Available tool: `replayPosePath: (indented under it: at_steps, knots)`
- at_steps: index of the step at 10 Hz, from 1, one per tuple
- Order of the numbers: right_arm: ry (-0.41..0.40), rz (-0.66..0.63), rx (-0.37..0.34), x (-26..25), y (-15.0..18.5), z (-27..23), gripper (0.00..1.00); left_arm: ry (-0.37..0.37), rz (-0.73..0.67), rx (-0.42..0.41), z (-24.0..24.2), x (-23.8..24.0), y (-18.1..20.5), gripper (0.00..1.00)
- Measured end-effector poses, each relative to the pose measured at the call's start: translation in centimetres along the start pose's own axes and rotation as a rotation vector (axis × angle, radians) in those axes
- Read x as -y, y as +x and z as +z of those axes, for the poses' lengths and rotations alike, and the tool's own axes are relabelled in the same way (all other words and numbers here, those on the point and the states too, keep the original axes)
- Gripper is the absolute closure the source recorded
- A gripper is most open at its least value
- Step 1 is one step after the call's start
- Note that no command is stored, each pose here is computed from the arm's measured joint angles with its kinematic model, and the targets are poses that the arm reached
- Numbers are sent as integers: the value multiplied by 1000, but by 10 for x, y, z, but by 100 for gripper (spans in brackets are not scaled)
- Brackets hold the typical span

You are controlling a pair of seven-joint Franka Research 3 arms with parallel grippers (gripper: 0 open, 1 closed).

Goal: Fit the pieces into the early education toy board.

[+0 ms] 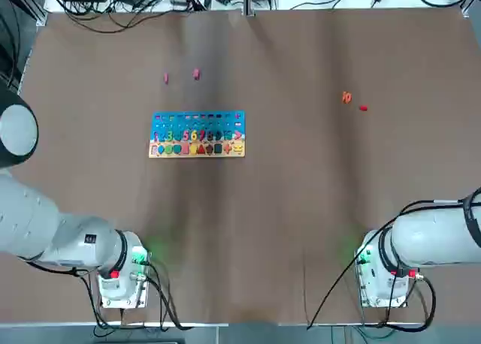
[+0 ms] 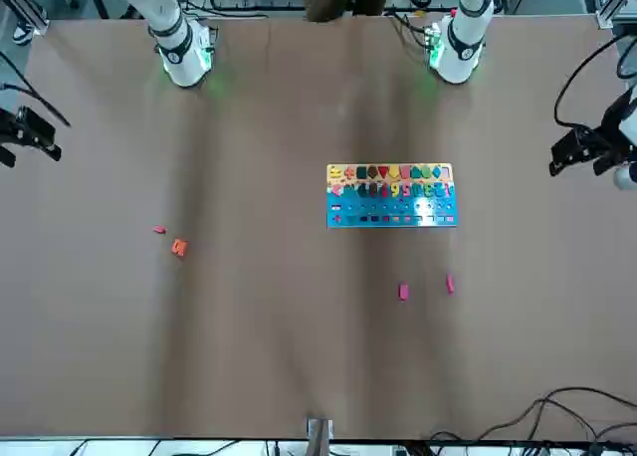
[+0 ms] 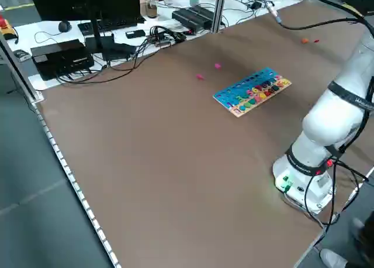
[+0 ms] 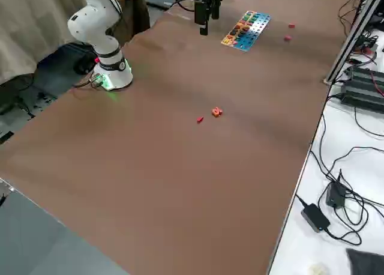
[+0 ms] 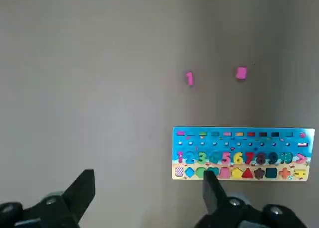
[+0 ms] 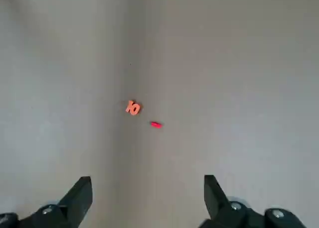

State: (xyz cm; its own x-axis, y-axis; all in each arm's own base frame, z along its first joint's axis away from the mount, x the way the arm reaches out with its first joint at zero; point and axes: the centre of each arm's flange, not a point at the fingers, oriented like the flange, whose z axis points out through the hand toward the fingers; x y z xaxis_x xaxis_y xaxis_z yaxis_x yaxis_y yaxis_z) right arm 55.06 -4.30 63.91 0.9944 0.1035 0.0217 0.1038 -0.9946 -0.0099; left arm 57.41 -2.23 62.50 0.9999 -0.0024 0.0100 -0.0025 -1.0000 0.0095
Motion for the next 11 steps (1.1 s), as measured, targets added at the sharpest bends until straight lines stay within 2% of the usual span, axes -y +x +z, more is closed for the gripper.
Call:
replayPosePath:
  at_steps: [3, 6, 9, 11]
  knots:
    - [0, -2, 0, 0, 0, 0, 1, 0, 10, 1, 1, -5, 0, 3]
    - [1, 2, 6, 3, 1, 2, 1, 4, -24, 63, 18, 5, -4, 15]
    - [9, -5, 77, 14, 14, 52, 1, 11, -47, 128, 84, 14, -12, 62]
    - [7, -24, 113, 31, 37, 121, 4, 17, -49, 148, 162, 16, -31, 92]
